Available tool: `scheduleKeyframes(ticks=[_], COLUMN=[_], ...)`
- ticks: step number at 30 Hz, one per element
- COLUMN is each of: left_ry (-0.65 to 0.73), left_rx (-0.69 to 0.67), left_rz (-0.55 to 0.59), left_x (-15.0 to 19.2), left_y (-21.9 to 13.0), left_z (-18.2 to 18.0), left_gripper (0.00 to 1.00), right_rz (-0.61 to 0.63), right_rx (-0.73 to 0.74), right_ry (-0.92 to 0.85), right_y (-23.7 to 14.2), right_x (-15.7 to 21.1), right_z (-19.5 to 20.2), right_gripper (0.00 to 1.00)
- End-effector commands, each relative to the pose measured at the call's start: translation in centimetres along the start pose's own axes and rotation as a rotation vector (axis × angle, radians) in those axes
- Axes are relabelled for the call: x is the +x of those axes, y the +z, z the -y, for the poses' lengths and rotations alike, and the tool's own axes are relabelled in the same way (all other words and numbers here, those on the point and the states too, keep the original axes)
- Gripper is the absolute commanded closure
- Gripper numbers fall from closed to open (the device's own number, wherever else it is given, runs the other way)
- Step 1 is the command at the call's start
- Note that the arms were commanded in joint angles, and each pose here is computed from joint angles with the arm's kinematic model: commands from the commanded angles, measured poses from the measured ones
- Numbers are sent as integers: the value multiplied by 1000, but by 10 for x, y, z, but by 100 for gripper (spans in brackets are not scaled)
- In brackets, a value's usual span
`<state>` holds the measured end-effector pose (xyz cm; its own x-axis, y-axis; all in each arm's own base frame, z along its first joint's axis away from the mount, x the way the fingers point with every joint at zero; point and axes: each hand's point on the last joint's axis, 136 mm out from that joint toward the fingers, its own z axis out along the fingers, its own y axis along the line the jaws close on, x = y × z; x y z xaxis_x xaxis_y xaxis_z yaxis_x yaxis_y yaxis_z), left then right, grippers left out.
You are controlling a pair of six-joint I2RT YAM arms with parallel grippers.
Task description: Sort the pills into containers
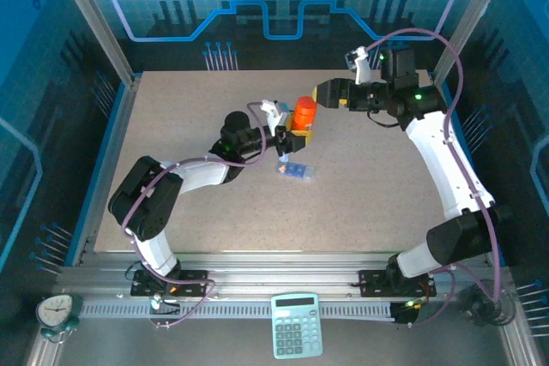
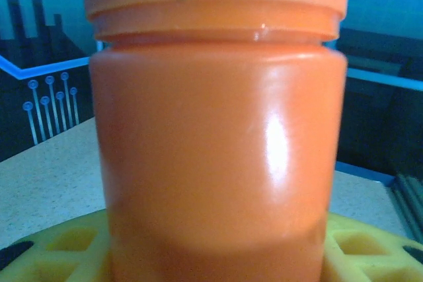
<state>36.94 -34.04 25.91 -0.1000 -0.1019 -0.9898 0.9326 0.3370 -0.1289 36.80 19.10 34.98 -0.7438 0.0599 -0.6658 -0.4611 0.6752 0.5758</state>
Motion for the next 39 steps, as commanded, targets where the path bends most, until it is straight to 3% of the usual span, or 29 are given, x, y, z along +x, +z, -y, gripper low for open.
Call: scheduleKeyframes(ticks=[1, 18, 23, 29, 34, 39], left_ry=[-9, -82, -81, -82, -58, 30], left_rx=[151, 248, 253, 250, 203, 84], left_rz=[27, -44, -46, -46, -16, 27], left_x=[-28, -24, -24, -23, -30, -38], left_y=[-1, 1, 1, 2, 3, 4], left_z=[24, 35, 37, 35, 29, 23], left_gripper=[100, 100, 100, 100, 100, 100], right_rz=[-92, -245, -256, -284, -269, -170], right_rx=[-61, -66, -70, -71, 4, 145], right_ry=[-136, -279, -271, -250, -170, -31], right_y=[-2, 17, 22, 27, 37, 48], right_x=[10, 30, 31, 40, 51, 62], right_z=[-9, -23, -23, -23, -10, 11], right_gripper=[15, 16, 29, 58, 62, 64])
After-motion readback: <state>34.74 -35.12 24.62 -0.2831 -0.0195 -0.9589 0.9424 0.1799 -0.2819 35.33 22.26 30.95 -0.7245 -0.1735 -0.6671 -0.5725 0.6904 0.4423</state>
